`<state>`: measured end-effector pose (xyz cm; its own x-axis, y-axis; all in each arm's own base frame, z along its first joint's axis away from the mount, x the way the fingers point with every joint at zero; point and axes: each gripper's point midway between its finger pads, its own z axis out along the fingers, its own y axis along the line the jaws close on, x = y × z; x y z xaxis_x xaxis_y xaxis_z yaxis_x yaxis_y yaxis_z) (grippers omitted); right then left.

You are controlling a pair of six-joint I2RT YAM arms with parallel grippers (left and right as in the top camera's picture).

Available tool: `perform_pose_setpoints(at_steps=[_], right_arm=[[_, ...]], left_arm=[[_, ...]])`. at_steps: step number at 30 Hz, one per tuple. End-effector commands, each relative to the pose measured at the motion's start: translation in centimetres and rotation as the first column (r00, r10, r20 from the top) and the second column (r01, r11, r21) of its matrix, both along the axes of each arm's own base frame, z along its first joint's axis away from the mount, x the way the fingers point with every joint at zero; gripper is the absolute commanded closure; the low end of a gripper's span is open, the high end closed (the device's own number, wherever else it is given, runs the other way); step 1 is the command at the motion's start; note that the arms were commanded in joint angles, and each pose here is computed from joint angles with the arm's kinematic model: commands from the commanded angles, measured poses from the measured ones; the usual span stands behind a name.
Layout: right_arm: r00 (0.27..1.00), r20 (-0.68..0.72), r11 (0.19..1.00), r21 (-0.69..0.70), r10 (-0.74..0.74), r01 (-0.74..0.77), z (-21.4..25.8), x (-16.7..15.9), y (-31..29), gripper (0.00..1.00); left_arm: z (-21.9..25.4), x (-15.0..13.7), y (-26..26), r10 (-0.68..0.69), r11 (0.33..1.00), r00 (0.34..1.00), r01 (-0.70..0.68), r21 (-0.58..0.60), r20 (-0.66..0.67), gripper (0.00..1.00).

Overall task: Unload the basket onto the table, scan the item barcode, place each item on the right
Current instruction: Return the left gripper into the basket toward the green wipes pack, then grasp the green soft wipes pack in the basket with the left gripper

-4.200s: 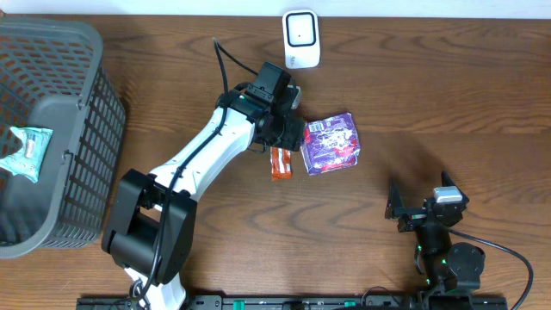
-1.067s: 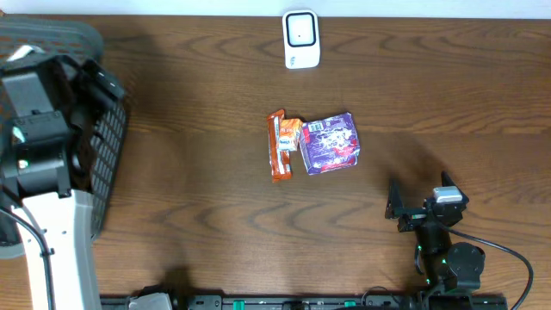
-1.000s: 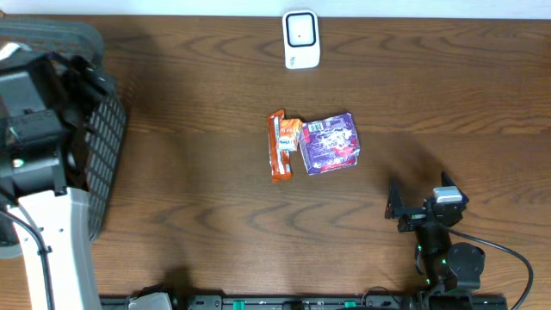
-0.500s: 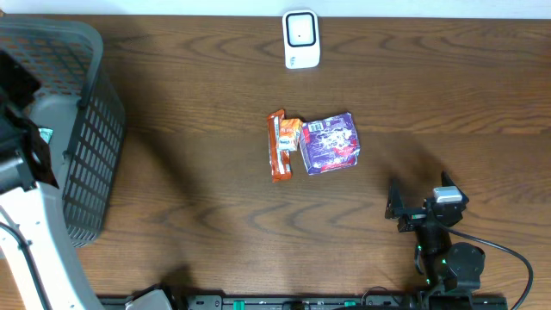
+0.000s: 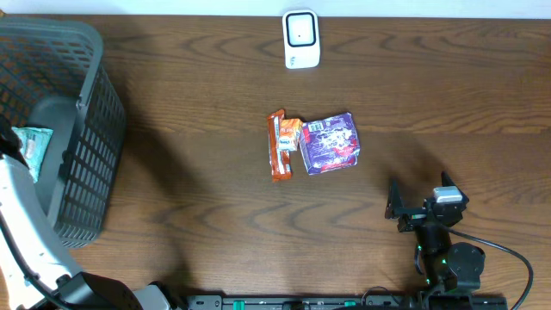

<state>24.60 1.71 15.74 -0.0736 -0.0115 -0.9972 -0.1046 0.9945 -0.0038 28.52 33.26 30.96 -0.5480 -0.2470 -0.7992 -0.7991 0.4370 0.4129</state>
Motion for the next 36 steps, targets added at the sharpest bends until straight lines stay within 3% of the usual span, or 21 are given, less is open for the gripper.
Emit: perform_pose_setpoints(at_steps=[1, 7, 16, 22, 29, 36], right_arm=[[1.000, -0.004, 1.000, -0.012, -0.016, 0.015, -0.2, 0.0, -0.4, 0.01], [1.000, -0.004, 1.000, -0.012, -0.016, 0.015, -0.2, 0.0, -0.4, 0.01], [1.000, -0.004, 1.000, -0.012, -0.016, 0.015, -0.2, 0.0, -0.4, 0.01], [1.000, -0.004, 1.000, -0.012, -0.016, 0.015, -0.2, 0.0, -0.4, 0.01], [1.000, -0.004, 1.000, -0.012, -0.016, 0.015, -0.2, 0.0, -0.4, 0.01], [1.000, -0.004, 1.000, -0.012, -0.016, 0.015, -0.2, 0.0, -0.4, 0.01]], left_arm=[[-2.3, 2.5, -0.8, -0.193, 0.979, 0.980, 0.188, -0.083, -0.056, 0.02], [-5.6, 5.4, -3.3, -0.479, 0.873, 0.865, 0.452, -0.182, -0.150, 0.02], [-7.2, 5.1, -3.7, -0.534, 0.842, 0.816, 0.490, -0.225, -0.220, 0.02], [-9.8, 4.7, -4.3, -0.607, 0.794, 0.728, 0.533, -0.293, -0.318, 0.02], [-11.4, 4.3, -4.6, -0.640, 0.768, 0.673, 0.558, -0.314, -0.371, 0.02], [-12.6, 4.4, -4.5, -0.648, 0.761, 0.662, 0.550, -0.343, -0.376, 0.03]])
